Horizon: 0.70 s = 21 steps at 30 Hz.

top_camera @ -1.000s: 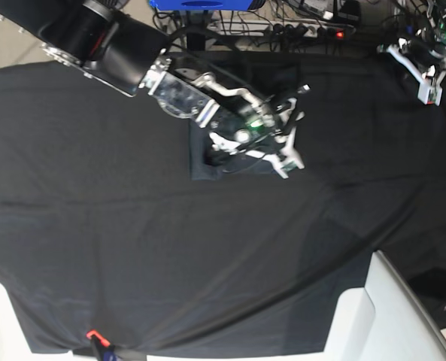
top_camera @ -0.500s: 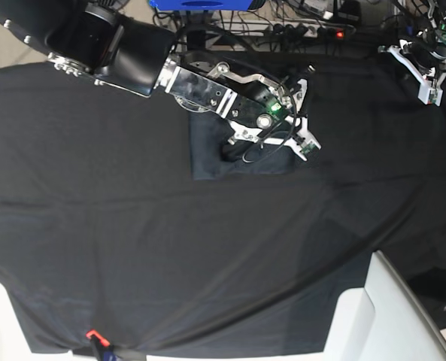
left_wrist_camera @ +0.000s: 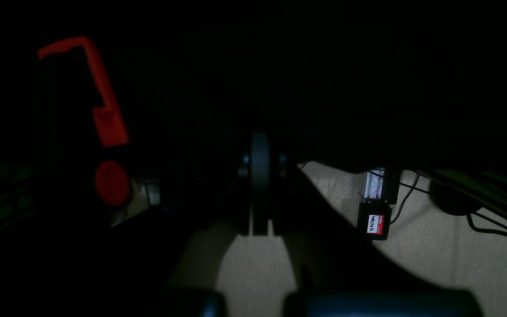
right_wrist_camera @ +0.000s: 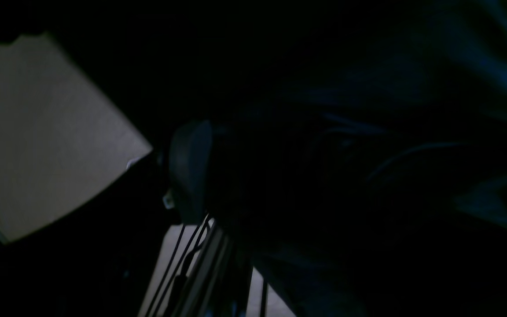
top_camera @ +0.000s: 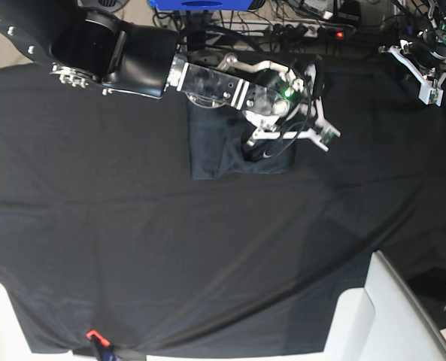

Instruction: Fold the T-shirt properly

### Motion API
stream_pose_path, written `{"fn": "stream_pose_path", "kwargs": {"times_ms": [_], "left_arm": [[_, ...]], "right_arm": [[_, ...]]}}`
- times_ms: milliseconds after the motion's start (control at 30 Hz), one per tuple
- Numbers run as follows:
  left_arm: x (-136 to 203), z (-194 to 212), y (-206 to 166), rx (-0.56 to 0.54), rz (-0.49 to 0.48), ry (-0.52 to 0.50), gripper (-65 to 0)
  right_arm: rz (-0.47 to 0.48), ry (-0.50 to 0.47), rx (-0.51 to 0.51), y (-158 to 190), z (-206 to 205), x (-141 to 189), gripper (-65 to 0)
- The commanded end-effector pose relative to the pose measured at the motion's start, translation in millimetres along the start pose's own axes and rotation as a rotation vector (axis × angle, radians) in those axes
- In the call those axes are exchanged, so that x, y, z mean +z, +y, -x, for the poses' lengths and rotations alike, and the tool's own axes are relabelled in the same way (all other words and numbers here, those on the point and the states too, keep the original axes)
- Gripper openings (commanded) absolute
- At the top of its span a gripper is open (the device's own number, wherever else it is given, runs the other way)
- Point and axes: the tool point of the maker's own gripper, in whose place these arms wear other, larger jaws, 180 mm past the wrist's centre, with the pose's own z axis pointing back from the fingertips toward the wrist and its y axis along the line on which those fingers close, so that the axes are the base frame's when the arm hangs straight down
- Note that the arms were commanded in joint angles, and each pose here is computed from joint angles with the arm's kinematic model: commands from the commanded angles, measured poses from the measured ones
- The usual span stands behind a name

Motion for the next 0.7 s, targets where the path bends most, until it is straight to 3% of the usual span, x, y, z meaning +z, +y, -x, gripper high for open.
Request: {"fn": "stream_pose_path", "kwargs": {"times_ms": [0,433,500,667], "left_arm": [[4.6,-7.8,7.3,-0.019,-0.012,-0.020,-65.0],[4.6,-7.2,7.3,-0.019,-0.012,-0.016,-65.0],[4.6,-7.2,7.3,-0.019,-0.012,-0.016,-65.0],[4.5,-7.9,7.3,-0.019,-0.012,-0.018,-65.0]], "right_arm": [[0.004,-0.054,0.010,-0.2,-20.9,6.8,-32.9],[0.025,-0.060,-0.002,-9.0,-25.9,7.6,-32.9],[0.081,-0.043,-0.116,-28.8,-23.0,4.6,-32.9],[0.139,-0.039,-0.216,-40.1,-19.6,4.8,-32.9]]}}
